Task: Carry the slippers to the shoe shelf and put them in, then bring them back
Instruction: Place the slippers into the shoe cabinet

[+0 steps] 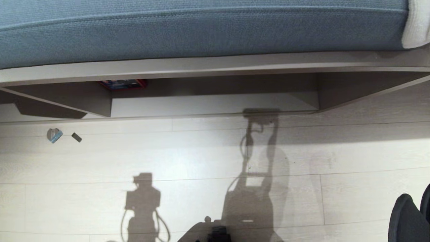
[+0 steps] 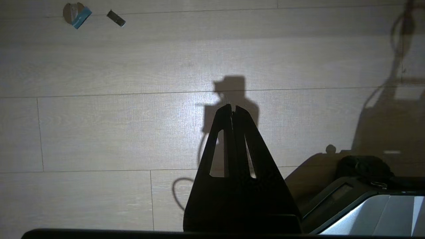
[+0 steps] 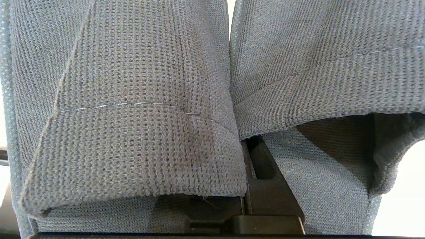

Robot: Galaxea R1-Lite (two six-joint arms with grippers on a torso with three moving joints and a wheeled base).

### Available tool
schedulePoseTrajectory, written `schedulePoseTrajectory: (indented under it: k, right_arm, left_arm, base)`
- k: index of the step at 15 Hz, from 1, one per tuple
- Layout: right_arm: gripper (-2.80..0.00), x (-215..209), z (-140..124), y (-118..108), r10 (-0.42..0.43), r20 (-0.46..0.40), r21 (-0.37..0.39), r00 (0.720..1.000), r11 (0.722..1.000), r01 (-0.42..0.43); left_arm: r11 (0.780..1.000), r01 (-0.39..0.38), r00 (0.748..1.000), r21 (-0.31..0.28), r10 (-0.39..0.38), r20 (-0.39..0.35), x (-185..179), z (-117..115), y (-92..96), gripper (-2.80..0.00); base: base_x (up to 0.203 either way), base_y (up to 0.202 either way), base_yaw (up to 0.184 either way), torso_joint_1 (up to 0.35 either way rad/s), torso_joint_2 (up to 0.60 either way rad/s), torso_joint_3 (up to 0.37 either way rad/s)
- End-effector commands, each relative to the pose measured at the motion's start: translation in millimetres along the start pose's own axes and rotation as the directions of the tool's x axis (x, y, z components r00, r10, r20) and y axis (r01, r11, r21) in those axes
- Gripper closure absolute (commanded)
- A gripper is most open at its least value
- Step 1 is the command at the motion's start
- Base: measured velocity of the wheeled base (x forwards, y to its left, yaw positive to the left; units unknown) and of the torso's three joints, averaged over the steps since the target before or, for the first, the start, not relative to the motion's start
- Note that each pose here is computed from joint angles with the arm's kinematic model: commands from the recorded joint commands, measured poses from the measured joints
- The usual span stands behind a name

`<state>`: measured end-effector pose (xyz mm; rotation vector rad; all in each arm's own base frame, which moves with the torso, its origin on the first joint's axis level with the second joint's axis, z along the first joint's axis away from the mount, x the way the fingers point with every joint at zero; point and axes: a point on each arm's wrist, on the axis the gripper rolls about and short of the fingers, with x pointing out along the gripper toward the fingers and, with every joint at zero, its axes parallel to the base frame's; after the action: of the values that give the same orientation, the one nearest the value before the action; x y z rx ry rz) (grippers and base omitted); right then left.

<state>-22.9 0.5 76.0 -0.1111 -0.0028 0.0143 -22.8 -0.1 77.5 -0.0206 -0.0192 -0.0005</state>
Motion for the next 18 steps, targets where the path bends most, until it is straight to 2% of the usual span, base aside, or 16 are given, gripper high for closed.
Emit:
schedulePoseTrajectory:
  k: [1, 18]
  right_arm:
    - [0.0, 0.1, 0.0, 0.0, 0.001, -0.002, -0.002, 1.0, 1.0, -0.001]
    - [0.0, 0.1, 0.0, 0.0, 0.001, -0.002, -0.002, 1.0, 1.0, -0.001]
  left_arm:
    - [1.0, 0.0, 1.0, -0.001, 0.0, -0.005, 0.4, -1.7, 0.0, 0.0]
    - [1.0, -0.001, 1.0, -0.001, 0.001, -0.007, 0.5, -2.1, 0.0, 0.0]
  base:
    - [0.0, 0.0, 0.0, -0.001, 0.0, -0.189]
    - [0.0, 0.0, 0.0, 0.002, 0.0, -0.197]
